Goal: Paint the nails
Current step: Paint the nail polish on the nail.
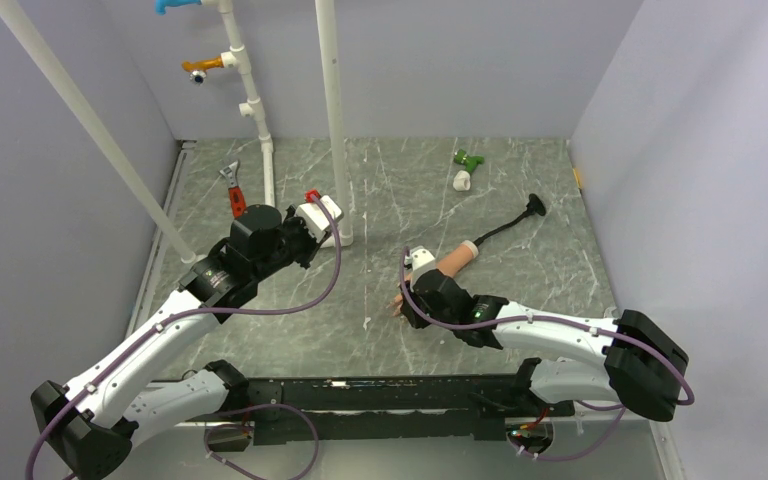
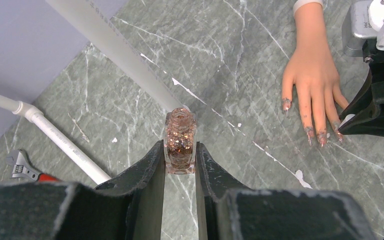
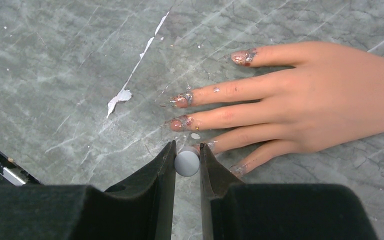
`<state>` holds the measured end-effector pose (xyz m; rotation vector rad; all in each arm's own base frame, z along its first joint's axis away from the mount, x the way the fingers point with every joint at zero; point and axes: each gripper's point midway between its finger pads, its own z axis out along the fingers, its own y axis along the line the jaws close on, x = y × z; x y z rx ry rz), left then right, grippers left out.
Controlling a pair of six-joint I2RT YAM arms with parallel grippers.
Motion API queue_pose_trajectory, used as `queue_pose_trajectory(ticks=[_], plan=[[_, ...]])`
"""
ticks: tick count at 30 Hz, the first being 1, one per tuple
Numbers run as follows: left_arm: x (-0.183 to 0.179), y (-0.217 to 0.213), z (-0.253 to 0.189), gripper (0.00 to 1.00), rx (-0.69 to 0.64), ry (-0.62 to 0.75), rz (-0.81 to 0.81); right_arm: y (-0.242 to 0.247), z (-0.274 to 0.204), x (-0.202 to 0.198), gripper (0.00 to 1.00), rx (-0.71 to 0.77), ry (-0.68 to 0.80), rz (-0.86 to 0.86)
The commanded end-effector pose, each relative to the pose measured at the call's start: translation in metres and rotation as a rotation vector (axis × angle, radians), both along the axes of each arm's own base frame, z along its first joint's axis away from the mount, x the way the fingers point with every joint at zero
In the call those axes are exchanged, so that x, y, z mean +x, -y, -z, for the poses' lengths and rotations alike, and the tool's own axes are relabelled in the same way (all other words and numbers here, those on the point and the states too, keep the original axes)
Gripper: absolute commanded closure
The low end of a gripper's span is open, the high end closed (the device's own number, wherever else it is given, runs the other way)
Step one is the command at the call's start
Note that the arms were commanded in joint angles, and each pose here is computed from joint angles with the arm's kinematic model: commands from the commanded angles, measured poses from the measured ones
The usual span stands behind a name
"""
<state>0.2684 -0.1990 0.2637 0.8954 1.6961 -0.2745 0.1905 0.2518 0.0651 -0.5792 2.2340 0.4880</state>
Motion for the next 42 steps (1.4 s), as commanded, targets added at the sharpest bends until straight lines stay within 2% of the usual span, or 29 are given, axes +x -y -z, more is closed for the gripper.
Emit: queue_pose_trajectory(ticks=[1, 17, 42], plan=[[0.002, 0.001, -0.027, 1.00, -0.037, 0.062, -0.002, -0.002, -0.007, 0.001, 1.00, 0.029, 0.013, 0.010], [0.002, 0.003, -0.025, 1.00, -0.034, 0.058, 0.001, -0.004, -0.034, 0.002, 1.00, 0.075, 0.052, 0.004], [0.003, 0.001, -0.025, 1.00, -0.027, 0.064, -0.009, -0.008, -0.025, -0.009, 1.00, 0.112, -0.008, -0.014]])
